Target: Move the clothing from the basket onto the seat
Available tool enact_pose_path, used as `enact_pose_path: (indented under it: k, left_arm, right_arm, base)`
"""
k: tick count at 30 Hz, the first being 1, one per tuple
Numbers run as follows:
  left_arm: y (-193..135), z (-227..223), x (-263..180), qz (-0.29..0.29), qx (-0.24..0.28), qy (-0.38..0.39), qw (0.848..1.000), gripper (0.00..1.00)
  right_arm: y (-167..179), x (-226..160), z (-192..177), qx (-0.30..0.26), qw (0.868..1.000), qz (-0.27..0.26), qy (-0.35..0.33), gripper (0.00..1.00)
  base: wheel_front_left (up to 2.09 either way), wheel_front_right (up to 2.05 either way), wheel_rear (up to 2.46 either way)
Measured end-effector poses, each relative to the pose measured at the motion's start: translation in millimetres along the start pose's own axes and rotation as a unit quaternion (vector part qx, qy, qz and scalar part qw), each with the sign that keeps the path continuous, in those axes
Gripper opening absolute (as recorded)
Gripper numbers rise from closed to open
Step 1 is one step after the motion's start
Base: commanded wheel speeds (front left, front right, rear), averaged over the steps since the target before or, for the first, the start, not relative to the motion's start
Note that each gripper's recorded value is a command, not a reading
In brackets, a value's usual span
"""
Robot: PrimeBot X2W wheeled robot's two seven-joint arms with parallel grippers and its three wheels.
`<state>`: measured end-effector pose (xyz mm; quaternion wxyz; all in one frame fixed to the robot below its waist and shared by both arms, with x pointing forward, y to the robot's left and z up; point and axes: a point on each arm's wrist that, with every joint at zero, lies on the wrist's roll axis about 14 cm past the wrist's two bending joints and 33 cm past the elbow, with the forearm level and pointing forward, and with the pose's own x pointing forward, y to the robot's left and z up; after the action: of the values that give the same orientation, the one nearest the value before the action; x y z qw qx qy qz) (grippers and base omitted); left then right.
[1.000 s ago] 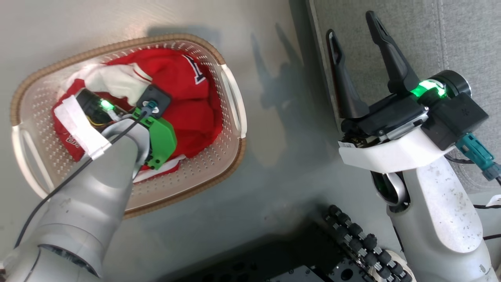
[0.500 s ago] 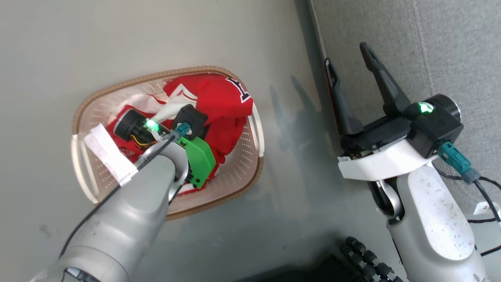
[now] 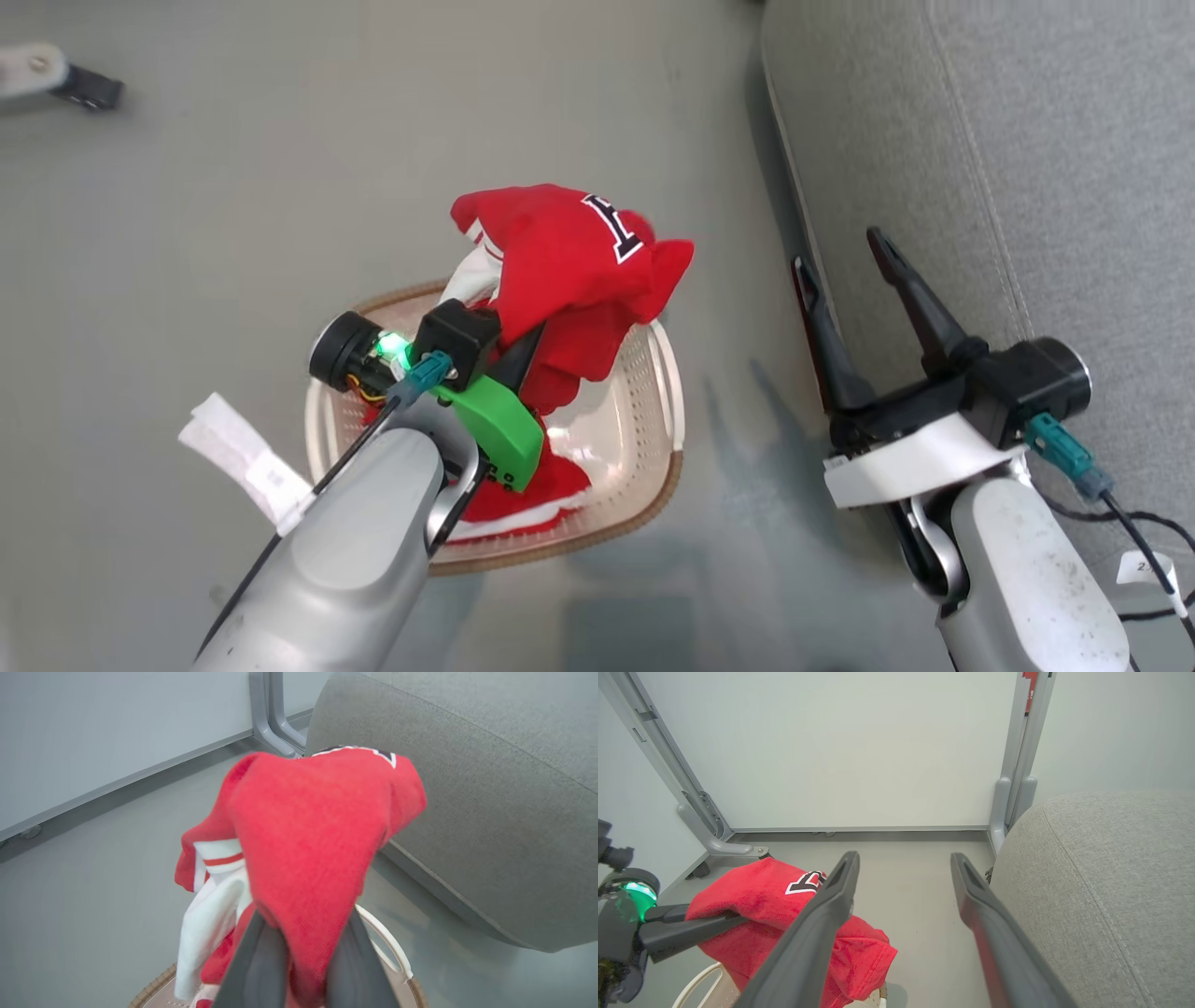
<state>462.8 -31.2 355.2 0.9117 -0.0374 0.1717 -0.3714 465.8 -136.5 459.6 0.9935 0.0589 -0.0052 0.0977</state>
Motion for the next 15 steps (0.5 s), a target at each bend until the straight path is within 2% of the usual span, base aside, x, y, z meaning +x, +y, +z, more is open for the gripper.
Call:
enact_pose_path:
  k: [7,15]
  left_arm:
    - [3.1,71.3,-31.7,0.036,0.014,-0.098,0.994,0.0]
    - [-6.5,154.0,-71.6,0.056,0.052,-0.21,0.975,0.0]
  right_arm:
    - [18.1,-14.7,24.3,0.004,1.0,0.017,-0.023,1.0]
    - [36.6,-33.1,52.9,0.005,0.998,0.035,-0.054,1.0]
  base:
    - [0.0,0.0,0.0]
    - [0.0,0.0,0.0]
